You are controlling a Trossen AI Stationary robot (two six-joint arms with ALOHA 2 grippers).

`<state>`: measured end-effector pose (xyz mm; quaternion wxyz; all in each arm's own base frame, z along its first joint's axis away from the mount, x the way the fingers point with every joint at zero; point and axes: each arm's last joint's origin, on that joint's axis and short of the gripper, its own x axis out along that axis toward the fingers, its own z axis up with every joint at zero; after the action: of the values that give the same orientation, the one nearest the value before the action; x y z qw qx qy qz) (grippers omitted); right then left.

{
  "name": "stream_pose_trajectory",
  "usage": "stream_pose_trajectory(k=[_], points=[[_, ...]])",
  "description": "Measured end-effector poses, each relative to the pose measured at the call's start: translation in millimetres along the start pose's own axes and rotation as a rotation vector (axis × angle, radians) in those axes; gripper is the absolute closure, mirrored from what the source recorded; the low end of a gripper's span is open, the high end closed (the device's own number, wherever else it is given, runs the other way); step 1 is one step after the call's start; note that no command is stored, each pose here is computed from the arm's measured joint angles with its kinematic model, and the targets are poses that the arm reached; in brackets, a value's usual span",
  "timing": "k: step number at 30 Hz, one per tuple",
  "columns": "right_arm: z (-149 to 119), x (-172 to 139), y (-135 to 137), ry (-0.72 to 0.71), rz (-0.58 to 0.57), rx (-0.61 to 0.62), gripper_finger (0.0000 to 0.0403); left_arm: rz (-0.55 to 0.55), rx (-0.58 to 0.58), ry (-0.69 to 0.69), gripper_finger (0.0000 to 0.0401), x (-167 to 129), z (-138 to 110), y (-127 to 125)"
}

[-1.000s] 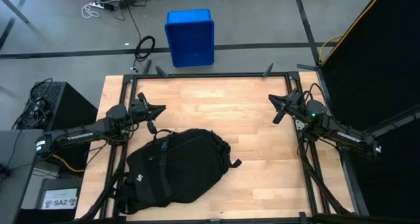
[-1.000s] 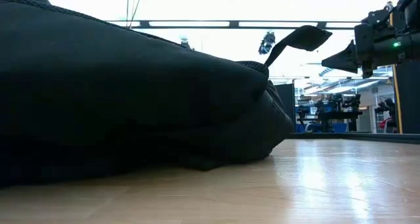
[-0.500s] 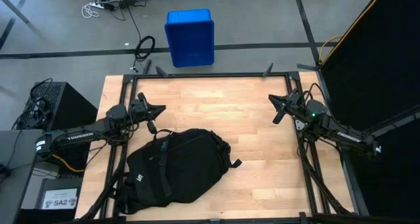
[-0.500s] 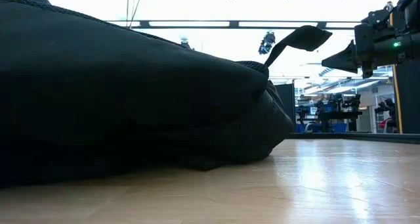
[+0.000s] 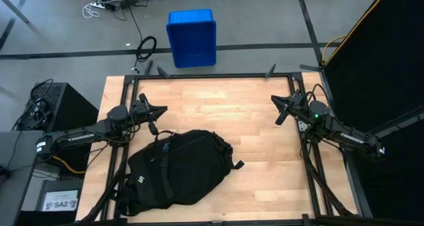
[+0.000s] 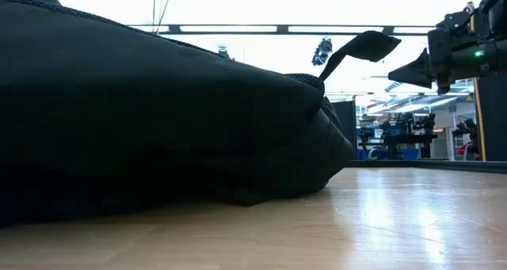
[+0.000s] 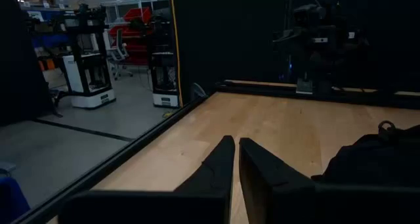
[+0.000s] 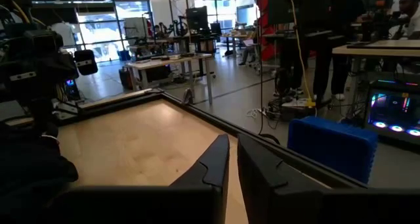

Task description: Unpack backpack

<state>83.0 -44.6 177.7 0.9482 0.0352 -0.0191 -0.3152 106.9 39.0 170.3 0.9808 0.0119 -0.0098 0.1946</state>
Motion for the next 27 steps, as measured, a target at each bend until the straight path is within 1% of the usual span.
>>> stream_pose_trajectory(k=[6,13,22,27], points=[[0.0,0.0,0.0,0.0,0.0,0.0,0.0402,-0.001,0.0,0.0,0.0401,0.0,0.0,0.0],[0.0,0.0,0.0,0.0,0.0,0.0,0.0394,-0.001,0.0,0.0,0.0401,0.0,0.0,0.0],[0.0,0.0,0.0,0.0,0.0,0.0,0.0402,0.0,0.0,0.0,0.0401,0.0,0.0,0.0],[0.0,0.0,0.0,0.0,0.0,0.0,0.0397,0.0,0.0,-0.001,0.0401,0.0,0.1,0.0]])
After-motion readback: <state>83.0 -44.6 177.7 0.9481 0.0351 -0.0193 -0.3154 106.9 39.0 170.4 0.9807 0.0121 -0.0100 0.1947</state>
